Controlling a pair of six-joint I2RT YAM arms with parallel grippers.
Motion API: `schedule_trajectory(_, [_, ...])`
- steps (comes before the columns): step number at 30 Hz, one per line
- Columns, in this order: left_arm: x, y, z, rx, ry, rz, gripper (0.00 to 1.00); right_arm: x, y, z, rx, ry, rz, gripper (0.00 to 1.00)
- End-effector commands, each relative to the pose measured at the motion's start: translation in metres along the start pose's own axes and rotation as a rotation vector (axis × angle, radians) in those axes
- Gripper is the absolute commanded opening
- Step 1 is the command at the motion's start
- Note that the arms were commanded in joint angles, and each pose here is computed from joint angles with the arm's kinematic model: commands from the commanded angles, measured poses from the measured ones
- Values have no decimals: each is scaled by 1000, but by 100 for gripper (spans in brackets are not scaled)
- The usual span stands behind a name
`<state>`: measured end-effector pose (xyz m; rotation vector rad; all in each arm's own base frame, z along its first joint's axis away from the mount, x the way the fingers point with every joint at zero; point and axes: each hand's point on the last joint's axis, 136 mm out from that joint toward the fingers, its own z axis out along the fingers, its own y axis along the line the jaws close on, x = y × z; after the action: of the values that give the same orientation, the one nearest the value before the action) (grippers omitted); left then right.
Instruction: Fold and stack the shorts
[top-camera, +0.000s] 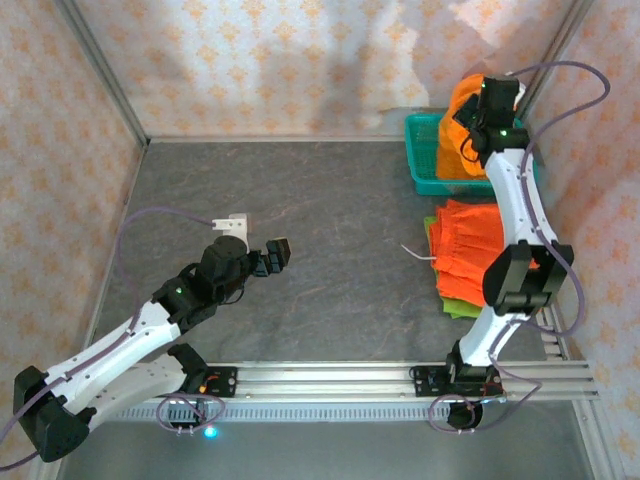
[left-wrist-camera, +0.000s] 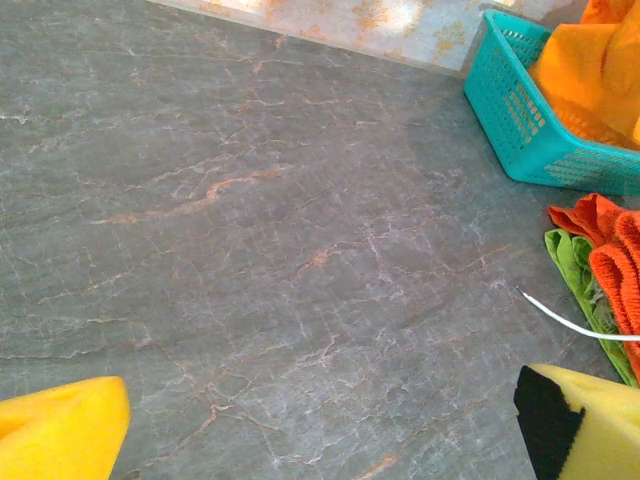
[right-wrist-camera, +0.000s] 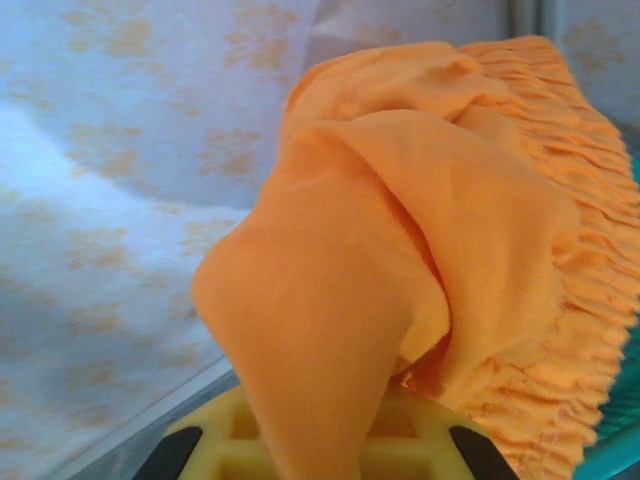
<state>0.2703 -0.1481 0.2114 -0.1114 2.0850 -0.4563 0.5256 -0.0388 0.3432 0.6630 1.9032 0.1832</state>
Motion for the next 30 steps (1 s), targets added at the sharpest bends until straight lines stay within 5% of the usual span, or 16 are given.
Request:
schedule_trajectory(1, [-3,1,-3,-9,-17,-28,100,-39,46,-40,-220,-147,72,0])
schedule_trajectory(14, [-2,-2,3,-12,-9,-36,100,-39,200,-207,-803,-167,-127,0])
schedule_trajectory(20, [-3,0,3,-15,-16,-39,100,-21,227,-262,-961,-142,-218,0])
schedule_trajectory(23, [-3,0,4,-17,-20,-41,100,5,223,-251,-933,-64,-260,0])
schedule_trajectory(25, [-3,0,4,-16,-24,-48,100,34,212,-232,-890,21,-274,14])
schedule_trajectory(30, [-4,0,3,-18,-24,-46,100,122,149,-176,-695,181,-289,70])
